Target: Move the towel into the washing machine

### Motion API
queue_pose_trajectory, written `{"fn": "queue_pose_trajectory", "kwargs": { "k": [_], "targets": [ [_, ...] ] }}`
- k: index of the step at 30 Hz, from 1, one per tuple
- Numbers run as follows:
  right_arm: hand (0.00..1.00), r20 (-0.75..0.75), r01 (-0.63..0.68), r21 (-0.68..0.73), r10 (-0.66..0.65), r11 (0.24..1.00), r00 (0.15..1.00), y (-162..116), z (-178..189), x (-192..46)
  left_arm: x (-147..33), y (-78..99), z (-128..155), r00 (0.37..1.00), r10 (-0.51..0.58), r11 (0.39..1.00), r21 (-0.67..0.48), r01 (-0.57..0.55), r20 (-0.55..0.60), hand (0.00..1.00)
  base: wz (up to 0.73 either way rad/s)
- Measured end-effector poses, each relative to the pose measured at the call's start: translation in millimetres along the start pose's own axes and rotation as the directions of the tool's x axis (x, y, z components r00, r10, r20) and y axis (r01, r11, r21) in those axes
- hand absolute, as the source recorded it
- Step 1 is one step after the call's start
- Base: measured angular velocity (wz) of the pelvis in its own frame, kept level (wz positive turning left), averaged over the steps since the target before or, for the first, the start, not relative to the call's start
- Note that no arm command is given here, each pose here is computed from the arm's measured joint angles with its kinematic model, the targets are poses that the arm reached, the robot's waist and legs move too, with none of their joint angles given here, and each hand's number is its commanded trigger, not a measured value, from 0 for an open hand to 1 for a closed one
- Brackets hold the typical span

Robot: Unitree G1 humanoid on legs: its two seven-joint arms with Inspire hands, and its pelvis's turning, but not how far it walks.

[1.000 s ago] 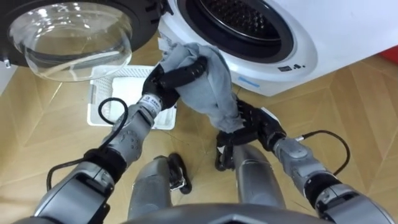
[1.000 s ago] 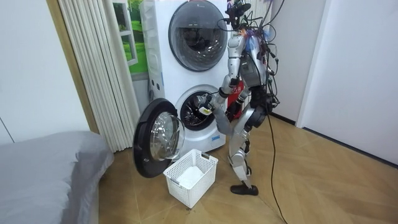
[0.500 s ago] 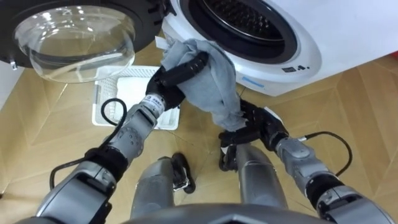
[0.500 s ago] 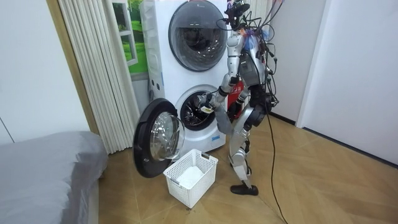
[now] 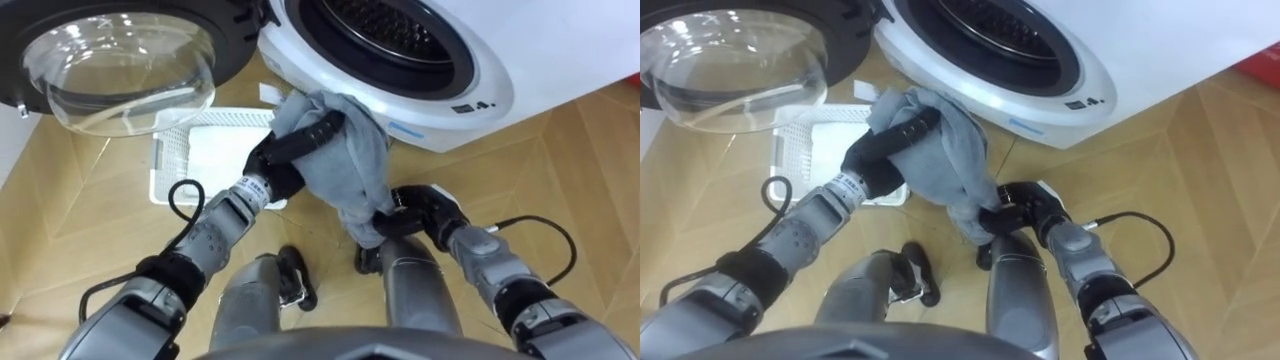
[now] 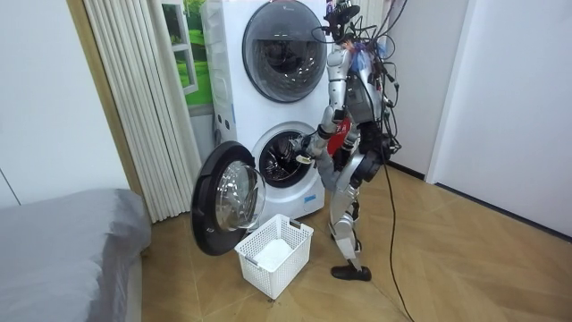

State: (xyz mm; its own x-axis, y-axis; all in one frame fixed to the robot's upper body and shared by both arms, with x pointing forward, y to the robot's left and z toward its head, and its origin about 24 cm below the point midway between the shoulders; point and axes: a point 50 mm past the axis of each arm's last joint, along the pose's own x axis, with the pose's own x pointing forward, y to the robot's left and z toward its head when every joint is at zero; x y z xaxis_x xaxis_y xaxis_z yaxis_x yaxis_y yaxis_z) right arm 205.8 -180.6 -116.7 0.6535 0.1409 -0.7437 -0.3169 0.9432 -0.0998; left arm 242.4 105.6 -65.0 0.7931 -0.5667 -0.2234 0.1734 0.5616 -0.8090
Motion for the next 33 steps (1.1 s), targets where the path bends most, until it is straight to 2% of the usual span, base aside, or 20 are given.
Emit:
{"fn": "queue_pose_trajectory", "kwargs": {
  "k": [8, 9, 10, 19, 29, 33],
  "targets": [
    [1.0, -0.016, 0.014, -0.001, -0.014, 1.0, 1.0, 1.7, -0.5, 0.7, -1.1, 0.5, -3.8, 1.0, -0.006, 1.0, -0.015, 0.005, -0.029, 1.0, -0.01],
    [1.0, -0.016, 0.015, 0.0, -0.015, 1.0, 1.0, 2.3, -0.5, 0.8, -2.0, 1.2, -4.4, 1.0, -0.003, 1.0, -0.023, 0.002, -0.027, 0.85, 0.0],
    [1.0, -0.016, 0.016, -0.002, -0.016, 1.0, 1.0, 2.6, -0.6, 0.8, -3.7, 2.5, -5.6, 1.0, 0.003, 0.999, -0.039, -0.004, -0.021, 0.0, 0.0],
    [1.0, -0.018, 0.038, -0.022, -0.038, 0.999, 0.999, 0.7, -0.7, 0.6, -9.7, 7.3, -8.6, 1.0, 0.025, 0.989, -0.143, -0.023, 0.014, 0.0, 0.0],
    [1.0, -0.027, 0.086, -0.036, -0.087, 0.996, 0.996, -2.0, -4.3, -0.4, -15.7, 13.6, -5.9, 0.997, 0.056, 0.983, -0.176, -0.047, 0.046, 0.0, 0.0],
    [1.0, -0.025, 0.119, -0.038, -0.12, 0.992, 0.992, -5.3, -4.4, -1.0, -22.0, 25.2, -2.2, 0.987, 0.152, 0.973, -0.181, -0.14, 0.055, 0.0, 0.0]
  ]
}}
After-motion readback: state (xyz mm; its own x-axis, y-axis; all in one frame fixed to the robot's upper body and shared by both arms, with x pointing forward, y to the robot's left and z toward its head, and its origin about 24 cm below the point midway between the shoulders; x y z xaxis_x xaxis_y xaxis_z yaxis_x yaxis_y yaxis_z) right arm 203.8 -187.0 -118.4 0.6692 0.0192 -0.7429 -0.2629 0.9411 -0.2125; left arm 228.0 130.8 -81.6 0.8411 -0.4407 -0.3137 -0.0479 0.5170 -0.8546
